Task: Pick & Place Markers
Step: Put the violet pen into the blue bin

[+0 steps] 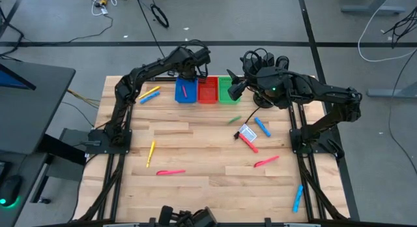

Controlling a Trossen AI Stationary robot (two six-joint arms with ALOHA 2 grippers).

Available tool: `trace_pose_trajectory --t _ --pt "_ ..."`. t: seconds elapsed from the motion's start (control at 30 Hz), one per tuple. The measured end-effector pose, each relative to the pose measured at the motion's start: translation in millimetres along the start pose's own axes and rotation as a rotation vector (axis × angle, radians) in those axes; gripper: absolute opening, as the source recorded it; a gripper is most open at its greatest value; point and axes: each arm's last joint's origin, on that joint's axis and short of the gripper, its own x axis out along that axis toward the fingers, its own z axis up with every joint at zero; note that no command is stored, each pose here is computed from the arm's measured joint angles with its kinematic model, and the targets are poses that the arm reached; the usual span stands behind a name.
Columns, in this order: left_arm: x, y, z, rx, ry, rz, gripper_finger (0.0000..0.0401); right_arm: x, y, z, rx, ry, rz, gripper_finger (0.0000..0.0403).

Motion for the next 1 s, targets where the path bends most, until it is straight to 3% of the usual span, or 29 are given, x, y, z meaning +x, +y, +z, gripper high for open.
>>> trace_pose_trajectory --t 0.17,0.5,1.0 --pt "0 0 -4 0.017 0.027 0.016 0.0041 0 0 0 -0.001 0.001 0.000 0.0288" --pt "32 -4 -27 0.049 0.106 0.013 0.0041 0 0 0 -0.048 0.001 -0.001 0.0288" --pt "78 2 -41 -0.016 0.161 -0.053 0.0041 0 0 -1 -0.040 0.007 -0.003 0.0288"
